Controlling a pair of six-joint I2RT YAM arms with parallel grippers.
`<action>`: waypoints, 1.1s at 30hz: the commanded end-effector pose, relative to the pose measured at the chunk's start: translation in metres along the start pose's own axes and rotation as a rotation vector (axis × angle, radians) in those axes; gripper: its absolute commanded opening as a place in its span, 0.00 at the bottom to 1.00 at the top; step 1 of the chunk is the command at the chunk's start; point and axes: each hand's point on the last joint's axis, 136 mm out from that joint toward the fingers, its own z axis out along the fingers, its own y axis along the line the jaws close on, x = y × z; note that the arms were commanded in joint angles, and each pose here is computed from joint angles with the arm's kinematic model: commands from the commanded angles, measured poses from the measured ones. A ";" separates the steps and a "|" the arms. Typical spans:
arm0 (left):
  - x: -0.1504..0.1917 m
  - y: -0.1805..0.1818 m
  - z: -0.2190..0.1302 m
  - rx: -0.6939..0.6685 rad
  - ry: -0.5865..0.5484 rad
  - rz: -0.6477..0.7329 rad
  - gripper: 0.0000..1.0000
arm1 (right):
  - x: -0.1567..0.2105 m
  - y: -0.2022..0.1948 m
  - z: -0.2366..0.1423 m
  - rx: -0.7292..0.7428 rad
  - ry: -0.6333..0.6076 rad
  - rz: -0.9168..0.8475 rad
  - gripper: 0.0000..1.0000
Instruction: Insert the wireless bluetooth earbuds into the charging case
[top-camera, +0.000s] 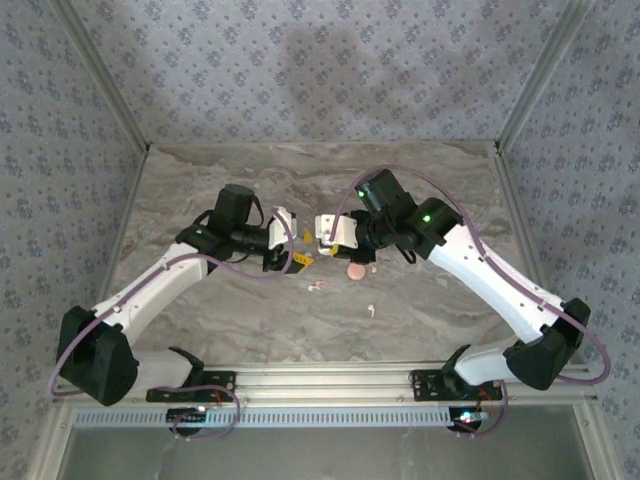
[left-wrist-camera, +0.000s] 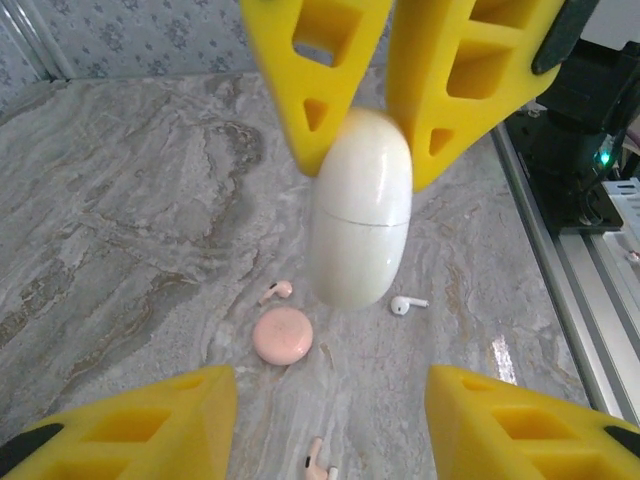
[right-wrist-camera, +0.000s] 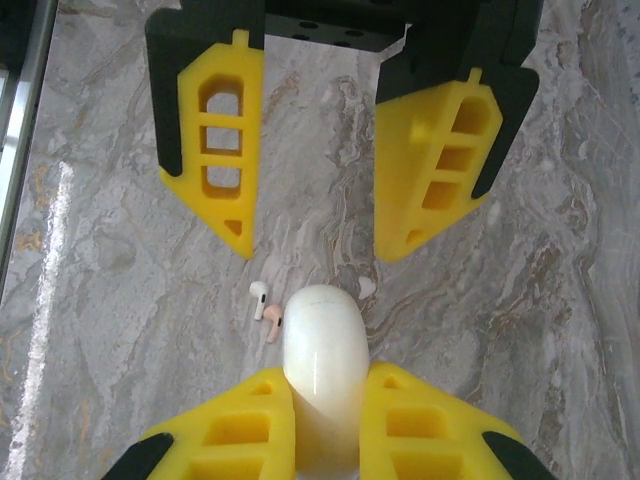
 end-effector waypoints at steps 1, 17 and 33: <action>-0.010 -0.007 -0.003 0.029 -0.017 0.075 0.51 | -0.009 -0.002 -0.002 0.028 -0.037 -0.073 0.13; -0.022 -0.016 0.002 0.096 -0.091 0.059 0.48 | -0.014 0.008 0.017 -0.030 -0.067 -0.086 0.13; -0.020 -0.017 0.004 0.098 -0.083 0.055 0.20 | -0.022 0.009 0.021 -0.053 -0.120 -0.059 0.14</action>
